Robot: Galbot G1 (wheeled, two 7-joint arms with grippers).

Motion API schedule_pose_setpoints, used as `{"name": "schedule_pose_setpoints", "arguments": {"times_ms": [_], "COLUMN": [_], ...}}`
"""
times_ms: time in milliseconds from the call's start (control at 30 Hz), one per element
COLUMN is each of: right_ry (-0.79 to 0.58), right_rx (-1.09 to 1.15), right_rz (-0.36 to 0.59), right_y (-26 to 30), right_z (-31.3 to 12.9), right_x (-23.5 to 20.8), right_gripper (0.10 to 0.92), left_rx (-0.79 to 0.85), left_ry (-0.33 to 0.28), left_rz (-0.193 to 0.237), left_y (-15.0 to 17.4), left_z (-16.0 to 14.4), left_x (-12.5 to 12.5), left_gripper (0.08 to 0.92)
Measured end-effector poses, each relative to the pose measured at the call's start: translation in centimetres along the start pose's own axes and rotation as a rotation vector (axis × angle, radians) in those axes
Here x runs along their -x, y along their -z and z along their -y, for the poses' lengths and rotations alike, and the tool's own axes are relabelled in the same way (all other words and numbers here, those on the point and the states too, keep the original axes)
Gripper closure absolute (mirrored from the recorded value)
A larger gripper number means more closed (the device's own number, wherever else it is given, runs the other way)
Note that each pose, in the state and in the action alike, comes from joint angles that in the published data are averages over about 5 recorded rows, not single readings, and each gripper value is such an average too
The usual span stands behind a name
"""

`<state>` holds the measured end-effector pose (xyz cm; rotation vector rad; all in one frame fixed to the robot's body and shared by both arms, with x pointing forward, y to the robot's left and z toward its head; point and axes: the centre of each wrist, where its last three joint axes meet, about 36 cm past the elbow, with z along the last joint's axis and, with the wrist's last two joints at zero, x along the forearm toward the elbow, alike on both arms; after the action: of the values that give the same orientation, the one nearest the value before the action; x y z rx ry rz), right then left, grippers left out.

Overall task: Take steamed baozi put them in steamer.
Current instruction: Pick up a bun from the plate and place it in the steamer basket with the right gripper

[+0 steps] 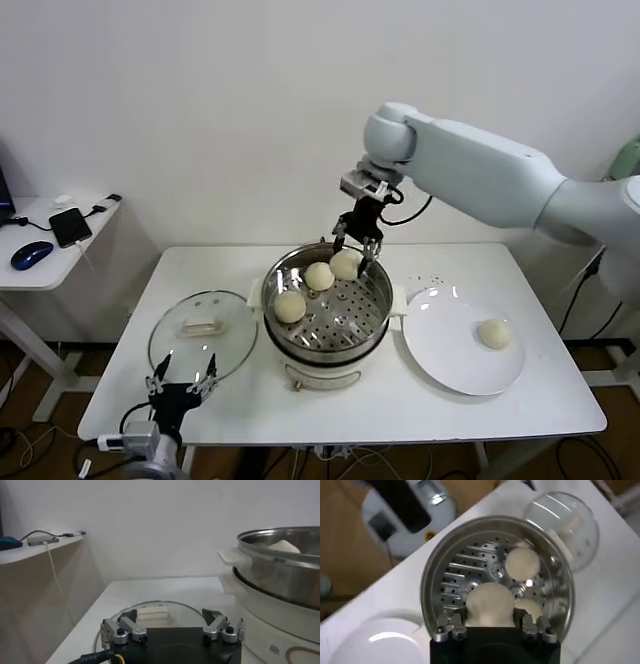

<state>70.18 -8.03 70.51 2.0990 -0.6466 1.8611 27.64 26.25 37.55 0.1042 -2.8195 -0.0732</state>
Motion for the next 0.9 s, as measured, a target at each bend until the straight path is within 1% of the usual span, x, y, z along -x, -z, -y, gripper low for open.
{"name": "schedule_pose_setpoints", "arguments": {"times_ms": [167,367,633,900], "right_ry": [0.037,0.077,0.126,0.145], "right_rx": [-0.224,-0.418,-0.564,-0.631], "right_rz": [-0.034,-0.062,-0.071,-0.073], "right_y": [2.2,4.8,7.1,8.6], "right_z": [1.6,2.8,3.2,3.5], "right_x": [2.9,6.4,10.3,12.4], "right_gripper": [0.409,0.411,0.409,0.411], "left_rx": [-0.001,-0.002,-0.008,-0.010], "left_ry": [0.004,0.006,0.005,0.004], "left_rz": [0.002,0.003,0.003,0.002], "left_y": [0.0,0.1,0.0,0.0], "left_z": [-0.1,-0.2,-0.2,-0.1], "left_x": [0.0,0.1,0.1,0.1], "left_gripper": [0.177,0.177,0.177,0.177]}}
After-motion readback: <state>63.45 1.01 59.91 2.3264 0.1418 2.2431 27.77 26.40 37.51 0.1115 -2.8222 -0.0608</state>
